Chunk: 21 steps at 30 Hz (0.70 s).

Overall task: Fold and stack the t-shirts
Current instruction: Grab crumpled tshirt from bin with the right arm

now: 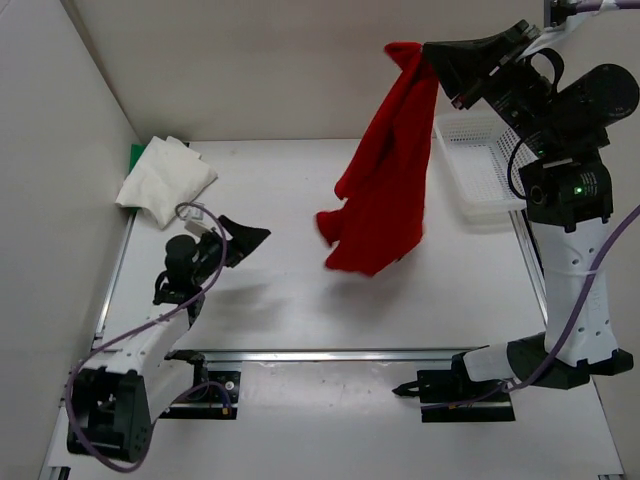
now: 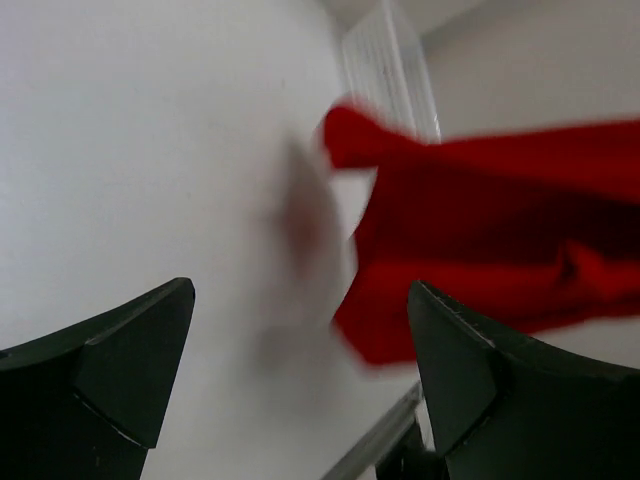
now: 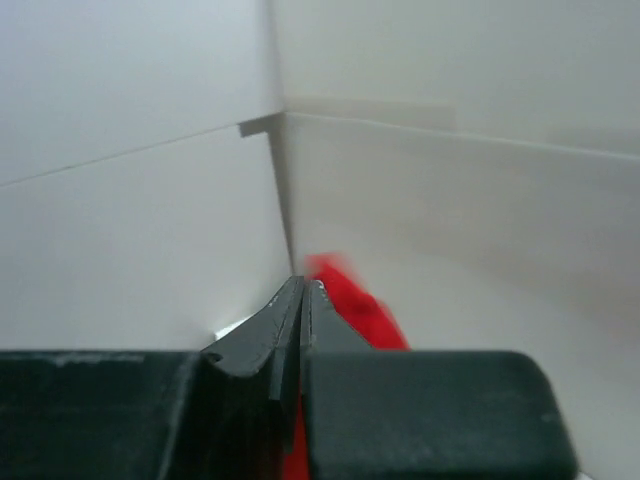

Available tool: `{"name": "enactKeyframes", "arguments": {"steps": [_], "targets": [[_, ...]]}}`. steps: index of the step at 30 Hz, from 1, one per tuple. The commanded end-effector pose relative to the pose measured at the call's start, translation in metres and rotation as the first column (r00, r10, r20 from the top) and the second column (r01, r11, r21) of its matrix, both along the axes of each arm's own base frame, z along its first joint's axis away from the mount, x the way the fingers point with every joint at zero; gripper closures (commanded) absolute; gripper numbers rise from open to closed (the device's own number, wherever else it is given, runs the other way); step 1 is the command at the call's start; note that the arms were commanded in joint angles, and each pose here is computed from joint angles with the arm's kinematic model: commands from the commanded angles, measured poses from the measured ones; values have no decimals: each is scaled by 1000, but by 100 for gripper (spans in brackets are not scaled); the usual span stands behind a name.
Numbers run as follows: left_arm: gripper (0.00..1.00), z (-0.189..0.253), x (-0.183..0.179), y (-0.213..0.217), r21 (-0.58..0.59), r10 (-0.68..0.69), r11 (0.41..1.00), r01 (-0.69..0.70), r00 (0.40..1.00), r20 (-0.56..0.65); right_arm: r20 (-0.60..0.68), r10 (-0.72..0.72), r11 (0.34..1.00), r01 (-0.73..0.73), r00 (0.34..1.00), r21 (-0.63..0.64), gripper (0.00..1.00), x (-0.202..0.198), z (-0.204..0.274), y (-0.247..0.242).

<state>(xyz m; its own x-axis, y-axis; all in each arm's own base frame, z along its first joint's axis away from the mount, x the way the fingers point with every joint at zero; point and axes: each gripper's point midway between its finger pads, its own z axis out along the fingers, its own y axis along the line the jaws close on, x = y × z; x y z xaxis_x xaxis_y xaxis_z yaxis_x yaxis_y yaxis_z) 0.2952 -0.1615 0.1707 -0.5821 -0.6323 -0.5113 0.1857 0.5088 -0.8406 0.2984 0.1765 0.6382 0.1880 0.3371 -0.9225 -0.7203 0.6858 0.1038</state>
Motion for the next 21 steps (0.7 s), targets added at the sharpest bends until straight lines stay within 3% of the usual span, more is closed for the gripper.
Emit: {"name": "enactKeyframes", "arguments": {"steps": [1,3,6,9,10,12,13,16,18,21], "targets": [[1,34,2,29,-10,85,996,-85,992,91,24,133,991,-133,991,25,100,-1,5,14],[1,46,8,33,46,96,994,-101,991,95,-31,131,991,-131,991,26,100,14,-15,14],[2,40,8,27,72,73,994,-80,994,87,-189,186,982,-177,964,64,100,50,-85,24],[1,31,14,44,69,131,988,-136,988,79,-417,176,983,-138,892,121,100,101,-198,20],[2,29,16,46,88,149,984,-156,985,83,-518,155,987,-103,841,126,100,122,-249,18],[2,20,14,40,125,129,983,-136,990,63,-650,121,992,-65,750,110,100,146,-306,11],[1,14,15,38,162,117,979,-125,992,55,-713,112,993,-63,692,95,100,149,-332,14],[1,-4,7,3,314,-8,949,2,1000,18,-711,42,999,-38,702,22,100,130,-359,29],[1,-16,-1,-21,425,-94,902,81,995,10,-727,-74,995,2,682,-99,100,108,-401,42],[1,-36,-27,-67,509,-277,826,241,961,-5,-780,-86,994,-2,620,-111,100,71,-444,46]]}}
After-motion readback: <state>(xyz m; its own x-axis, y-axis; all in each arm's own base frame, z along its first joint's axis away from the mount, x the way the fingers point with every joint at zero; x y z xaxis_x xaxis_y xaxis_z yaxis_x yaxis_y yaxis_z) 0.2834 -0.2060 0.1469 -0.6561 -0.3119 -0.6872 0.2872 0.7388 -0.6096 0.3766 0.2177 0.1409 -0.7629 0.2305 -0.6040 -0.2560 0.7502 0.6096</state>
